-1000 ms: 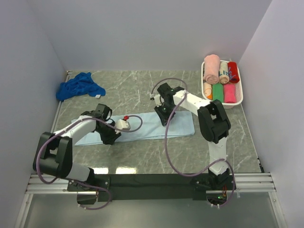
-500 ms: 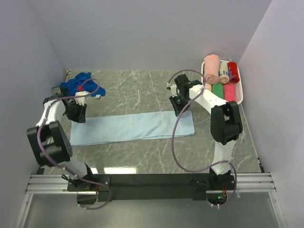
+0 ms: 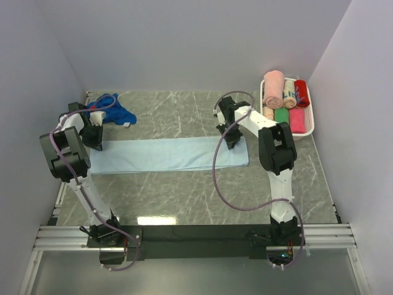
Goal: Roll the towels
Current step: Fold the towel
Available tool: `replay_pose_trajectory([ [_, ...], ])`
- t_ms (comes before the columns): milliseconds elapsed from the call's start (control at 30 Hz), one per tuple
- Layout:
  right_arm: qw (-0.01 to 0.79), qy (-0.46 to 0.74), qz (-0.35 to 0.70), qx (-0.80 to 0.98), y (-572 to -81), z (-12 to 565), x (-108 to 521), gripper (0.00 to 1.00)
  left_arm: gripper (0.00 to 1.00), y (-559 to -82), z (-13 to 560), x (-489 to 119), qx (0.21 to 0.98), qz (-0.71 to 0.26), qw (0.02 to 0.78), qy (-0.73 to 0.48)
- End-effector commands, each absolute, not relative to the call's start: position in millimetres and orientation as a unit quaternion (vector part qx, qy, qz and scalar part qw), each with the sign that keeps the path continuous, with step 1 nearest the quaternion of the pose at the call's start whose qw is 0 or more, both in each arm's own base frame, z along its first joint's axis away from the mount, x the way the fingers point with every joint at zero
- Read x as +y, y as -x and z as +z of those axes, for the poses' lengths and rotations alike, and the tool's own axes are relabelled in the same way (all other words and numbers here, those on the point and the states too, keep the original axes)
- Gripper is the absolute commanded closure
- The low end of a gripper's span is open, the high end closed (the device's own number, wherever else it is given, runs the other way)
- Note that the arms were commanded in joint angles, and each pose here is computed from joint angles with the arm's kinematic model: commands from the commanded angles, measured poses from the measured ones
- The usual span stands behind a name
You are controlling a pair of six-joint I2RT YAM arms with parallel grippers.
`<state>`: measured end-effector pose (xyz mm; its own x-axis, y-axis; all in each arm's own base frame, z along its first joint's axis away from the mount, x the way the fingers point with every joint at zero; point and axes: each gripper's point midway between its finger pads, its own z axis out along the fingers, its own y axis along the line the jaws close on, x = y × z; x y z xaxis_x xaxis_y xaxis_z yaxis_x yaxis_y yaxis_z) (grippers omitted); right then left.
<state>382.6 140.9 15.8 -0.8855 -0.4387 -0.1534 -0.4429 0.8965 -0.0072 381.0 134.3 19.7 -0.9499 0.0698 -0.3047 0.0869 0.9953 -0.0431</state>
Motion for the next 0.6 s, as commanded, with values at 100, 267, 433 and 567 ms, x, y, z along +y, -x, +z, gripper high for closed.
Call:
replay_pose_trajectory([
  [100,0.115,0.23,-0.022,0.966,-444,28,136,0.74,0.73,-407,27,142,0.982,-0.029,0.185,-0.027],
  [267,0.155,0.221,0.047,0.962,-431,78,152,0.7,0.65,-396,61,129,0.975,-0.04,0.216,-0.034],
  [433,0.141,0.217,0.097,0.961,-388,92,156,0.73,0.6,-379,77,111,0.97,-0.065,0.232,-0.032],
  [567,0.09,0.203,0.082,0.972,-370,60,147,0.78,0.61,-374,75,103,0.968,-0.08,0.236,-0.025],
])
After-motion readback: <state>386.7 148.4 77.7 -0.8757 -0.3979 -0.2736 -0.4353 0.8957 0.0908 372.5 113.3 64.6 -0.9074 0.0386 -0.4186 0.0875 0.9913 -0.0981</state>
